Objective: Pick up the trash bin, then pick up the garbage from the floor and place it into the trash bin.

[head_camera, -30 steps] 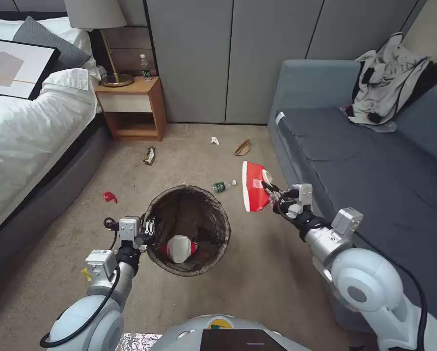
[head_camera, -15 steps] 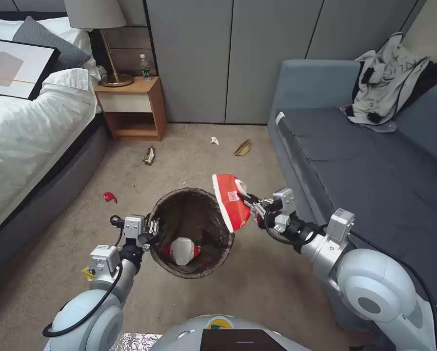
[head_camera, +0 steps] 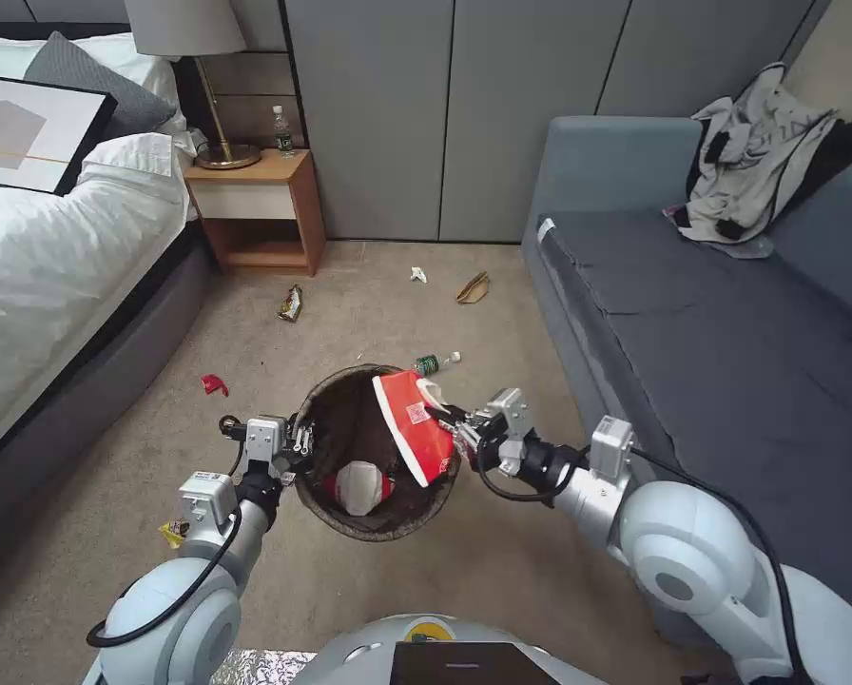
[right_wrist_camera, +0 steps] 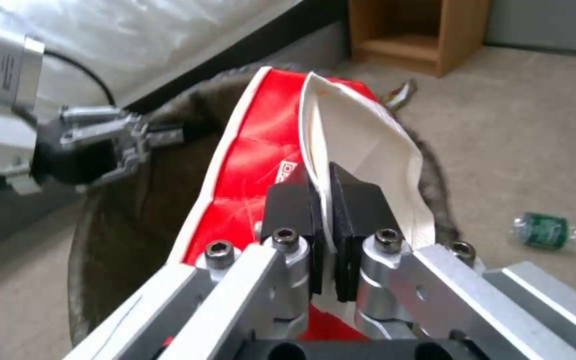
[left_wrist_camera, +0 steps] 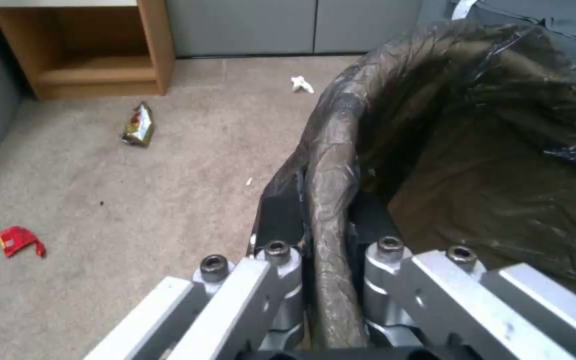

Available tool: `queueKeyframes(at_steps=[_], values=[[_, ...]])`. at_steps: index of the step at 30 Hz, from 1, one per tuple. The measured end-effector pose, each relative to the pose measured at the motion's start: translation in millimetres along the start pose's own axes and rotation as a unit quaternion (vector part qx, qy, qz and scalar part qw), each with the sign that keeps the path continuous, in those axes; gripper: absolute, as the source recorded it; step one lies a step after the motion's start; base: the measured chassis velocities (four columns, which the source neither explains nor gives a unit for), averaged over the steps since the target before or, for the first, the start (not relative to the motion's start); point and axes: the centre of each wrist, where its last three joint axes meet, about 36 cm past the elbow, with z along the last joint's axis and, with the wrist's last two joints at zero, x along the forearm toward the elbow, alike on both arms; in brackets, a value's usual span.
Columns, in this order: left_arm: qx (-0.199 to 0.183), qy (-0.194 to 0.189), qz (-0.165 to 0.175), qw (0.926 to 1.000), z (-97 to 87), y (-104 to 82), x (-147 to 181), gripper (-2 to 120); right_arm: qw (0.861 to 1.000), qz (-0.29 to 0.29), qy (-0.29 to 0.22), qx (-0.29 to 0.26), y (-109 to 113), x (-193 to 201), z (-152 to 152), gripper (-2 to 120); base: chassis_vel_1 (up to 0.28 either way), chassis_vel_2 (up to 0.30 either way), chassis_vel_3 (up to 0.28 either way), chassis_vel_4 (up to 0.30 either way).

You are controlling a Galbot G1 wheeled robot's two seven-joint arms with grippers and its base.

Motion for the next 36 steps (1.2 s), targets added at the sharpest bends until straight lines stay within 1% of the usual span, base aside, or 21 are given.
queueKeyframes(at_steps=[6, 20, 24, 25, 26, 30, 31, 32, 33, 34, 36], values=[[-0.001, 0.000, -0.001, 1.0000, 0.1, -0.2, 0.1, 5, 1.000, -0.015, 0.015, 0.008, 1.8, -14.0, 9.1, 3, 0.000, 0.000, 0.000, 0.000], [0.001, -0.004, -0.002, 1.0000, -1.5, -1.1, 0.9, 5, 1.000, -0.004, 0.028, 0.012, -5.7, -34.7, 20.3, 3, 0.000, 0.000, 0.000, 0.000], [0.002, -0.004, -0.003, 1.0000, -1.5, -1.5, 1.4, 5, 1.000, -0.004, 0.028, 0.013, -4.7, -38.6, 21.1, 3, 0.000, 0.000, 0.000, 0.000], [0.002, -0.004, -0.003, 1.0000, -1.4, -1.5, 1.5, 5, 0.999, -0.005, 0.028, 0.014, -3.7, -39.8, 21.5, 6, 0.000, 0.000, 0.000, 0.000], [0.002, -0.004, -0.003, 1.0000, -1.4, -1.5, 1.5, 5, 0.999, -0.005, 0.028, 0.014, -3.7, -39.8, 21.5, 6, 0.000, 0.000, 0.000, 0.000], [0.002, -0.004, -0.003, 1.0000, -1.3, -1.9, 1.6, 5, 0.999, -0.005, 0.030, 0.017, 1.6, -44.7, 23.0, 22, 0.000, 0.000, 0.000, 0.000], [0.002, -0.004, -0.003, 1.0000, -1.3, -1.9, 1.6, 5, 0.999, -0.005, 0.030, 0.017, 1.6, -44.7, 23.0, 22, 0.000, 0.000, 0.000, 0.000], [0.003, -0.004, -0.002, 1.0000, -1.3, -2.2, 1.6, 5, 0.999, -0.004, 0.030, 0.016, 3.0, -46.2, 23.3, 28, 0.000, 0.000, 0.000, 0.000], [0.003, -0.004, -0.002, 1.0000, -1.3, -2.4, 1.5, 5, 0.999, -0.005, 0.030, 0.016, 3.5, -47.2, 23.6, 30, 0.000, 0.000, 0.000, 0.000], [0.004, -0.005, -0.002, 1.0000, -1.3, -2.7, 1.5, 5, 0.999, -0.004, 0.030, 0.017, 4.4, -48.7, 23.6, 37, 0.000, 0.000, 0.000, 0.000], [0.004, -0.005, -0.002, 1.0000, -1.2, -3.0, 1.5, 5, 0.999, -0.004, 0.029, 0.016, 5.2, -50.8, 23.2, 45, 0.000, 0.000, 0.000, 0.000]])
